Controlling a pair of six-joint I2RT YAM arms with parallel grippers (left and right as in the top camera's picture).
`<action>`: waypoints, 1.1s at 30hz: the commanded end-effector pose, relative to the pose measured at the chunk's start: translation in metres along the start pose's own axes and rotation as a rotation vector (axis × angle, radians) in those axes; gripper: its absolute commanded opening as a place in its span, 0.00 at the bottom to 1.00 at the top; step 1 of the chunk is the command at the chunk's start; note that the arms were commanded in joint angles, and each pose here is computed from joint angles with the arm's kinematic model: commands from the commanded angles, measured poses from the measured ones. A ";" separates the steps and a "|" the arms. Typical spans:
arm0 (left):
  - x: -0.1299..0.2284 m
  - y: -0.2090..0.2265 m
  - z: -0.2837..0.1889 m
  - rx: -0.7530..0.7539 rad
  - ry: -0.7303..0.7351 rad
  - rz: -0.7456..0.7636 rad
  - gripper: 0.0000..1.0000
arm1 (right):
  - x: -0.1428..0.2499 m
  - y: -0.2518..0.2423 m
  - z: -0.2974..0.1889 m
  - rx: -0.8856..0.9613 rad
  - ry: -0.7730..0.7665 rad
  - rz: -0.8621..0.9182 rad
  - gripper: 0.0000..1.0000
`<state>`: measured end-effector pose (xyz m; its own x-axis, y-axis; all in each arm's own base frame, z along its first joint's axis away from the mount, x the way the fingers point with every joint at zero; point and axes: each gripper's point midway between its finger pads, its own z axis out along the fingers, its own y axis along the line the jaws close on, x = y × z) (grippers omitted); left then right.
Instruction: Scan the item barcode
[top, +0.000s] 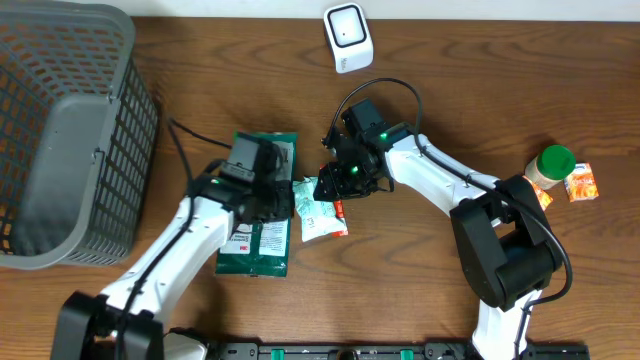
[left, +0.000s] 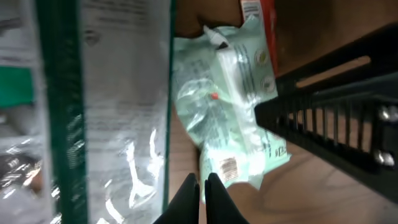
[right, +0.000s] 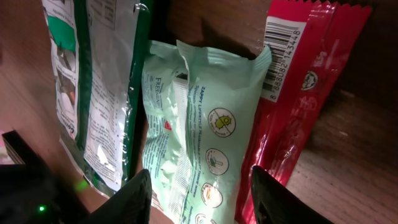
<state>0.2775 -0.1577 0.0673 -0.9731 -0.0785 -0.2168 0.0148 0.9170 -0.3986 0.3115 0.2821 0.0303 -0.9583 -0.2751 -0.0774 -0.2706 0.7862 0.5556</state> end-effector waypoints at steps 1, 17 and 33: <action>0.007 -0.006 0.020 0.005 0.036 0.006 0.08 | 0.002 -0.004 0.000 -0.018 0.010 0.021 0.47; 0.020 0.009 0.059 -0.043 0.131 -0.026 0.08 | 0.003 -0.016 0.012 -0.051 -0.030 0.091 0.44; 0.022 0.021 0.062 -0.094 0.116 -0.024 0.08 | 0.002 -0.009 0.012 -0.102 -0.034 0.079 0.34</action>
<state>0.2754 -0.1735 0.0094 -0.9923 -0.0521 -0.1124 -0.0085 0.9338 -0.3577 0.3144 0.2822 0.0172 -0.9763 -0.2006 -0.0813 -0.2067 0.7525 0.6253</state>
